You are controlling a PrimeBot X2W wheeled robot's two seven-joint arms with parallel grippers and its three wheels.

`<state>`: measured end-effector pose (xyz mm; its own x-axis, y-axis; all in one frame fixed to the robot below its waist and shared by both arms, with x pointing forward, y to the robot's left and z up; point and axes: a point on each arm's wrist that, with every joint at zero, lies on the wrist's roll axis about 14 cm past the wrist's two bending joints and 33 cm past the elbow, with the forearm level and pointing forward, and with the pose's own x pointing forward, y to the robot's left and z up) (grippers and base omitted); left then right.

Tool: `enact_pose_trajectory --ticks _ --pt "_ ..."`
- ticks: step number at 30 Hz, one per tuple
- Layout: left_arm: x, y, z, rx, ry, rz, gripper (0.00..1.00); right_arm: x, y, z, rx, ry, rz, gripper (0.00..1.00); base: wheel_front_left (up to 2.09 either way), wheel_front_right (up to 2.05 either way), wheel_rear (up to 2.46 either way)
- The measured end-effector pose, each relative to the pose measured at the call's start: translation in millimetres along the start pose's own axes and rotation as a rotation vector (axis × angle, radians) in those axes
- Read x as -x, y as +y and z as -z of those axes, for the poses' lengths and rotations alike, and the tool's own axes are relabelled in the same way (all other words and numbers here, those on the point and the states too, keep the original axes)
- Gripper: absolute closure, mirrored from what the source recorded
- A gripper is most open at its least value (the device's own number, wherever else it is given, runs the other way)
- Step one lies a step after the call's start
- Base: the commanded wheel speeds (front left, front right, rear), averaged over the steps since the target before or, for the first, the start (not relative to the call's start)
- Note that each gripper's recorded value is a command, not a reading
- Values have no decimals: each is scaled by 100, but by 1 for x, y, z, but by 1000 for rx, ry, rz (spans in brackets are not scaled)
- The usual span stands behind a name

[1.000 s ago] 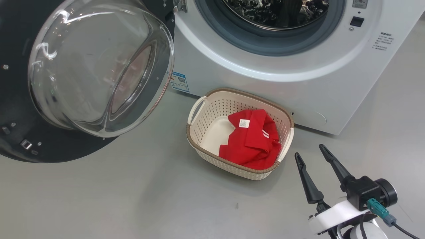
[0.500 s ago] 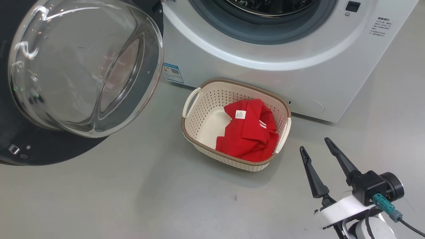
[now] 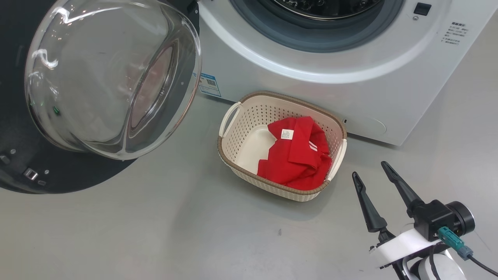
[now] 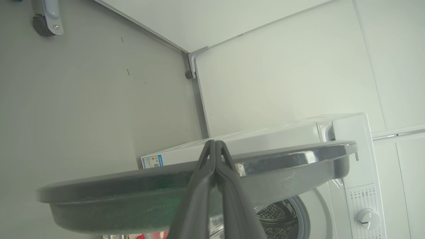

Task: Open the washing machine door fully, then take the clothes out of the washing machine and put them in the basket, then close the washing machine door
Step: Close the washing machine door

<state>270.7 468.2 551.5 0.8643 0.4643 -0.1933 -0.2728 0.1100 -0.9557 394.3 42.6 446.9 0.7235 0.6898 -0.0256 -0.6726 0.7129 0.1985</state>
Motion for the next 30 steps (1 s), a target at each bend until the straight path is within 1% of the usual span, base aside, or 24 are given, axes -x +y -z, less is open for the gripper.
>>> enact_pose_trajectory --ticks 14,30 --pt "9 -13 24 112 173 115 100 -2 5 -1 2 -2 -17 0 0 0 0" --pt "28 -14 64 78 377 187 100 -3 7 -2 1 -4 -21 0 0 0 0"
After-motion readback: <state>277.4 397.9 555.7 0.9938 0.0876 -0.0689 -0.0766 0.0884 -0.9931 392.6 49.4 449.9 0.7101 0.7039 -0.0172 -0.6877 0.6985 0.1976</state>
